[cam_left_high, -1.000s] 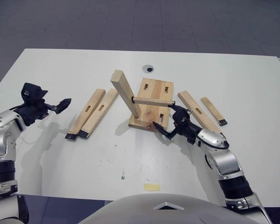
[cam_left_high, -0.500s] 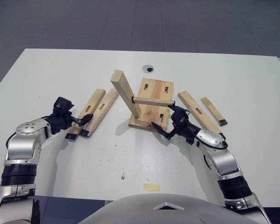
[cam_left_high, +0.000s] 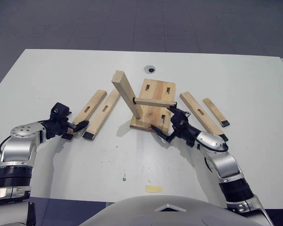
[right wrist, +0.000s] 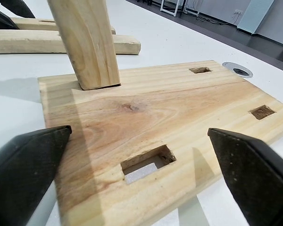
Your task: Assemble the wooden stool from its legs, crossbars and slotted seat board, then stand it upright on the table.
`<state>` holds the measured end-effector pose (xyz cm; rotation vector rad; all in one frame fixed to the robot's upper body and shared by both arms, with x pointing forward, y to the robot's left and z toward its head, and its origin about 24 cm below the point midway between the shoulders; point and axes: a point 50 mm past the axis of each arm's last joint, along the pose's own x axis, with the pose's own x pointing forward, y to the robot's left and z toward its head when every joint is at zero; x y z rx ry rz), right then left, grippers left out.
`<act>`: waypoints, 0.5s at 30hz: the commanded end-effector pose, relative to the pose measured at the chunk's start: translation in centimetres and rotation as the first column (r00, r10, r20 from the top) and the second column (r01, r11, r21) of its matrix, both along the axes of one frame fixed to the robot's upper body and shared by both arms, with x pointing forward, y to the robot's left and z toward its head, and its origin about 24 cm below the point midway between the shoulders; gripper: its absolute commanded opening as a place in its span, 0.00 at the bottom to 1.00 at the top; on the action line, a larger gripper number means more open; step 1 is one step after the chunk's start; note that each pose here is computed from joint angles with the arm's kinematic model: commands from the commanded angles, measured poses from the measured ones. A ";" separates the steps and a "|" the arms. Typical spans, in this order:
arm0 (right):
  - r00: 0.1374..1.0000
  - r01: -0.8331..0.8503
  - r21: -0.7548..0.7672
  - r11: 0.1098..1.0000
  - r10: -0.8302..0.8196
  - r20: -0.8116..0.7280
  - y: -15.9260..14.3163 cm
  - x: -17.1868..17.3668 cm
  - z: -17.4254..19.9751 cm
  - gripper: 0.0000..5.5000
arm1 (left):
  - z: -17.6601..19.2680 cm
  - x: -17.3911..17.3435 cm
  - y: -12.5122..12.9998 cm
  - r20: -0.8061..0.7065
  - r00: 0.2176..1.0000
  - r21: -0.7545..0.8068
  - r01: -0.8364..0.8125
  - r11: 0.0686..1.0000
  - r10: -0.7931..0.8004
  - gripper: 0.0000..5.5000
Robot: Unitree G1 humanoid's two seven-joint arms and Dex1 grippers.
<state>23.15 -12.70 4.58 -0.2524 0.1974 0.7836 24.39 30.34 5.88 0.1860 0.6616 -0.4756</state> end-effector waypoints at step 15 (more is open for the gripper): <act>0.996 0.089 -0.014 0.996 -0.089 0.013 -1.2 0.5 -0.2 0.98 | -2.8 -2.8 0.0 -0.221 0.973 0.057 0.087 0.995 -0.073 0.37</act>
